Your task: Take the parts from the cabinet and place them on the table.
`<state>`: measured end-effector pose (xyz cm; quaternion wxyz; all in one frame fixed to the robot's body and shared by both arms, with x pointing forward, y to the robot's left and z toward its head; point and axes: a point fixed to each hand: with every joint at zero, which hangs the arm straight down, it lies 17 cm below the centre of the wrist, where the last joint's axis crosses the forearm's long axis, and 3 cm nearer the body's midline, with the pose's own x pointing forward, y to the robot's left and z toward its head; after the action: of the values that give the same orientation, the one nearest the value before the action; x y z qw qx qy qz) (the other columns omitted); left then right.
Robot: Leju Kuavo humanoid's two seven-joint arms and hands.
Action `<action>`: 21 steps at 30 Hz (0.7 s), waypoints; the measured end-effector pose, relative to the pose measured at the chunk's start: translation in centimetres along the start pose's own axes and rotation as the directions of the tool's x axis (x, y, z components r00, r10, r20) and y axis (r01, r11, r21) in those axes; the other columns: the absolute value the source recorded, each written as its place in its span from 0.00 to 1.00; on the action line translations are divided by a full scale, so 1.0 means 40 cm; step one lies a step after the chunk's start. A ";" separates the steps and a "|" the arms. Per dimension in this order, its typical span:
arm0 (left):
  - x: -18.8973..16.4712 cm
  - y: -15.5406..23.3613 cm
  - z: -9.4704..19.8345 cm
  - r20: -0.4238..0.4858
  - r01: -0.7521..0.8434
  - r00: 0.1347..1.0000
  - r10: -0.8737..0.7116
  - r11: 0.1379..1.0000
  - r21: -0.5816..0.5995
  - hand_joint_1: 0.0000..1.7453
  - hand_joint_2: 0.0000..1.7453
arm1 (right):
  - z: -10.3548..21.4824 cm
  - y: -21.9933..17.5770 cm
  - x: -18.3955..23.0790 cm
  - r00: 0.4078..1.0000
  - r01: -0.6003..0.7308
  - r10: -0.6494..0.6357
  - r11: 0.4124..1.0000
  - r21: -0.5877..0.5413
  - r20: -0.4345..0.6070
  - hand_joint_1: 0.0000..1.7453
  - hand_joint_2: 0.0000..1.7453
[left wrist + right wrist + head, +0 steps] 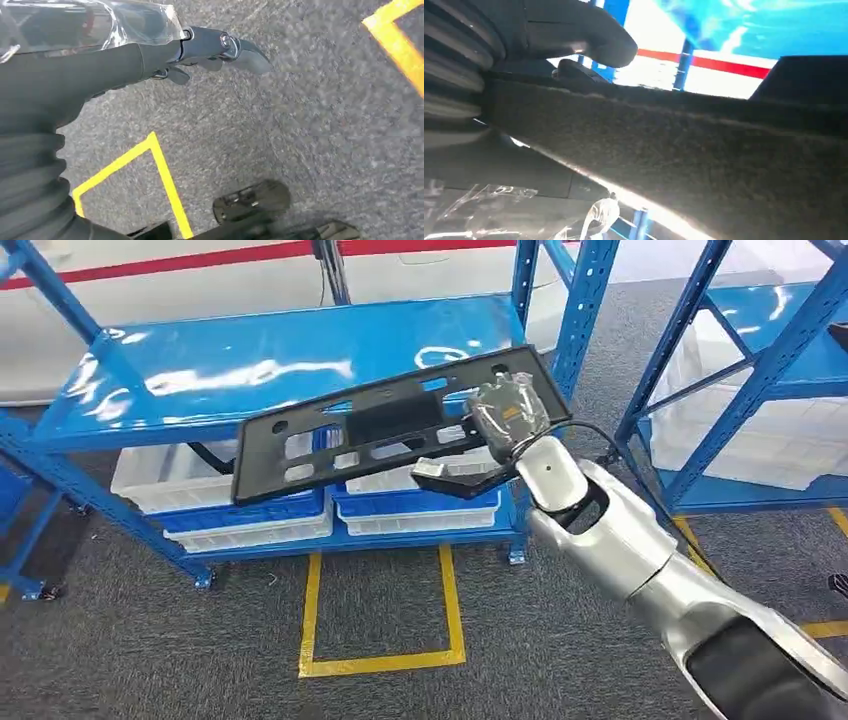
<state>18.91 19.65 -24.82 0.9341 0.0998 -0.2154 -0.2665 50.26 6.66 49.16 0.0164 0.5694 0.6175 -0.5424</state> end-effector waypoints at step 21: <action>0.001 -0.019 0.005 0.005 -0.005 1.000 0.005 1.000 -0.017 0.00 1.00 | 0.067 0.121 -0.083 0.995 0.056 -0.047 0.994 0.099 -0.090 1.00 1.00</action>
<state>18.50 18.98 -24.86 0.9351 0.0904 -0.2157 -0.2662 53.31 1.40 47.02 -0.0536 0.5768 0.6038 -0.5477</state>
